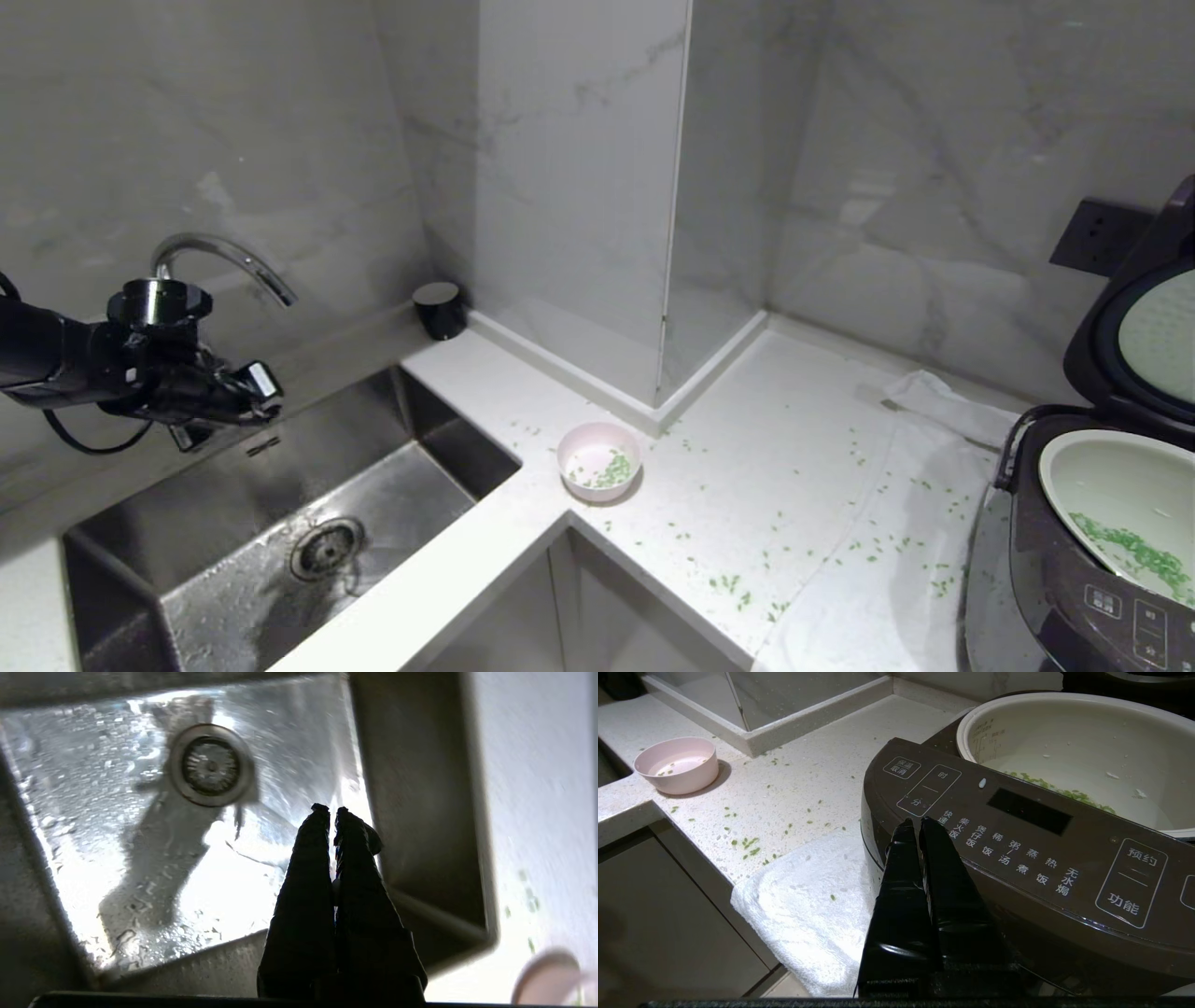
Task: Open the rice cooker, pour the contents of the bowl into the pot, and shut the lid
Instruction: Pour the water from the bowl into the rice cooker
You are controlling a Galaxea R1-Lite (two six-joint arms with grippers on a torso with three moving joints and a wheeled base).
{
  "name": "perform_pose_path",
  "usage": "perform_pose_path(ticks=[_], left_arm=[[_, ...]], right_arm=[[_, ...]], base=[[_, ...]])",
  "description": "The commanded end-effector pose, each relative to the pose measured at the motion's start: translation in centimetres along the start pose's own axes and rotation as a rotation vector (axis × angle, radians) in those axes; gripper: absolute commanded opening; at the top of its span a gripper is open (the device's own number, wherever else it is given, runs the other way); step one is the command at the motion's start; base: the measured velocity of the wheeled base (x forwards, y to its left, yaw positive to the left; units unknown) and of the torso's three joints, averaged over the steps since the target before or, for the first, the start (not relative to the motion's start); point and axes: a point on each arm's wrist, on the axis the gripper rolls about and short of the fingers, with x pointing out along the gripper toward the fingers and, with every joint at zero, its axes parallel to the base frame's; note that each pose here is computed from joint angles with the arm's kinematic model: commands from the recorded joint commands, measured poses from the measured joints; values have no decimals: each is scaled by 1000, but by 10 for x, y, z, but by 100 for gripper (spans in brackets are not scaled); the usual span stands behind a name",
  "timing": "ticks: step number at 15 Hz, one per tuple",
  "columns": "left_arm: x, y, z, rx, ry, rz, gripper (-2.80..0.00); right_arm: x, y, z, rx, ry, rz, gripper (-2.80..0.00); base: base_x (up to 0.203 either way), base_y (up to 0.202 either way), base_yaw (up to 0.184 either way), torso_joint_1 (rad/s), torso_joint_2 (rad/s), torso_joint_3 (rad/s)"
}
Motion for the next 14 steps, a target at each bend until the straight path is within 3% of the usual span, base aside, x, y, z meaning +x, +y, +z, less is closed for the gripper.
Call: perform_pose_path(ticks=[1,3,7,13,14], left_arm=[[-41,-22,-24,83,-61,-97,-280],[-70,-43,-45,160,-117,-191,-280],[-124,-68,-78,252,-192,-330,-280],[-200,-61,-107,364,-464,-392,-280],[-214,-55,-111,381,-537,-355,-280]], right_arm=[[0,0,0,0,0,0,-280],[0,0,0,0,0,0,-280],[0,0,0,1,0,0,-280],[0,0,0,0,0,0,-280],[0,0,0,0,0,0,-280]], base=[[0,0,0,0,0,0],[0,0,0,0,0,0],[0,0,0,0,0,0],[0,0,0,0,0,0],[0,0,0,0,0,0]])
